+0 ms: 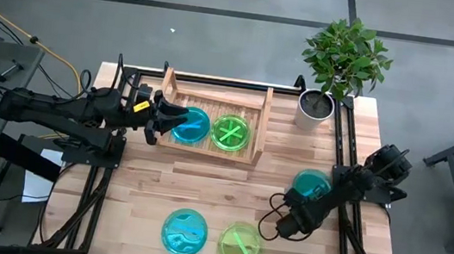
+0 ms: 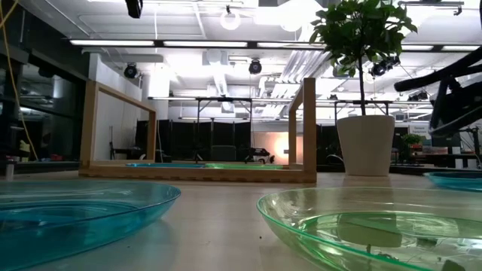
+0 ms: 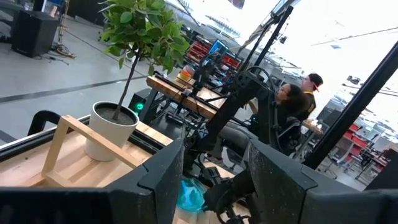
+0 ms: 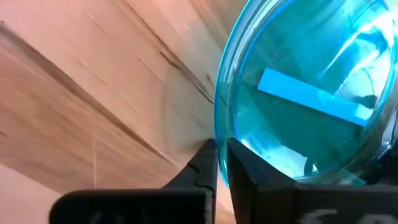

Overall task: Place and stack plates onto a shelf
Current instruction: Stack the top transparent blue plate on top of the transparent blue plate on the shelf, then stack the transparent blue plate on top of the transparent blue plate on the shelf

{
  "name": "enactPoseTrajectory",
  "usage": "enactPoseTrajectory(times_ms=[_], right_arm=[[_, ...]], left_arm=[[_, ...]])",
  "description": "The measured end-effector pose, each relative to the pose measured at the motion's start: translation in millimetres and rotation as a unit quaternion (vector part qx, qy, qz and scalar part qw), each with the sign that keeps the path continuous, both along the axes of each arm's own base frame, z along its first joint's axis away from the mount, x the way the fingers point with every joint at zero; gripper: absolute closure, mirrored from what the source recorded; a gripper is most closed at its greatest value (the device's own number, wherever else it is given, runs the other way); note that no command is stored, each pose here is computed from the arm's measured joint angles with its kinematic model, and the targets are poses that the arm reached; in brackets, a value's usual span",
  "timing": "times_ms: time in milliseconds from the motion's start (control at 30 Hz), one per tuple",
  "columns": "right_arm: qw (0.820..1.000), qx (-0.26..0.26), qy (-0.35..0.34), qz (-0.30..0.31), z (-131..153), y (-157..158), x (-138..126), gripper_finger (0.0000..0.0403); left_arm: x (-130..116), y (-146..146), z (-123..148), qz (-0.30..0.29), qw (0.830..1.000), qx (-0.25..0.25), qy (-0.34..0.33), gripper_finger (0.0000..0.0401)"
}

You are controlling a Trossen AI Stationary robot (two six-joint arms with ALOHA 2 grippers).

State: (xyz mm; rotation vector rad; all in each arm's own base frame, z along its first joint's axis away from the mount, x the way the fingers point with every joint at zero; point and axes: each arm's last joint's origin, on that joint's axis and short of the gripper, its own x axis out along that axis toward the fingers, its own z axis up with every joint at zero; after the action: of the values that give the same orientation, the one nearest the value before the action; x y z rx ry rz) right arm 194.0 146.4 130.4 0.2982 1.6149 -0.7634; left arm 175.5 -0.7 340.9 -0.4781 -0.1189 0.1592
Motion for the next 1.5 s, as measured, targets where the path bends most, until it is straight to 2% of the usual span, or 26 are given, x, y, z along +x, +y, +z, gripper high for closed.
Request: enactPoseTrajectory(times_ms=[133,367,567,767,833,1000,1167,1300,1500], right_arm=[[1.000,0.009,-0.009,0.010,10.7,1.6,2.2,0.0401],[0.986,0.098,-0.108,0.086,70.3,8.0,11.6,0.0403],[0.951,0.176,-0.214,0.141,117.6,4.7,10.9,0.0403],[0.907,0.244,-0.299,0.168,139.7,-1.0,21.3,0.0403],[0.911,0.240,-0.293,0.162,138.1,-4.9,23.7,0.0403],[0.941,0.216,-0.234,0.117,124.5,-8.8,22.9,0.0403],[0.942,0.223,-0.226,0.110,113.3,4.5,28.0,0.0387],[0.940,0.231,-0.221,0.118,100.1,22.2,32.0,0.0333],[0.955,0.201,-0.174,0.131,70.8,39.1,33.9,0.0227]], left_arm=[[0.0,0.0,0.0,0.000,1.000,0.000,0.000,0.0229],[0.0,0.0,0.1,0.000,1.000,0.000,0.000,0.0229],[-0.1,0.1,1.5,0.001,1.000,0.000,-0.008,0.0229],[-0.3,0.1,1.7,0.002,1.000,0.004,-0.008,0.0229],[-0.3,0.1,1.7,0.002,1.000,0.004,-0.008,0.0229],[-0.3,0.1,1.7,0.002,1.000,0.004,-0.008,0.0229],[-0.2,0.1,1.6,0.002,1.000,0.004,-0.007,0.0229],[-0.2,0.2,1.6,0.002,1.000,0.004,-0.007,0.0229],[-0.2,0.1,1.6,0.002,1.000,0.004,-0.007,0.0229]])
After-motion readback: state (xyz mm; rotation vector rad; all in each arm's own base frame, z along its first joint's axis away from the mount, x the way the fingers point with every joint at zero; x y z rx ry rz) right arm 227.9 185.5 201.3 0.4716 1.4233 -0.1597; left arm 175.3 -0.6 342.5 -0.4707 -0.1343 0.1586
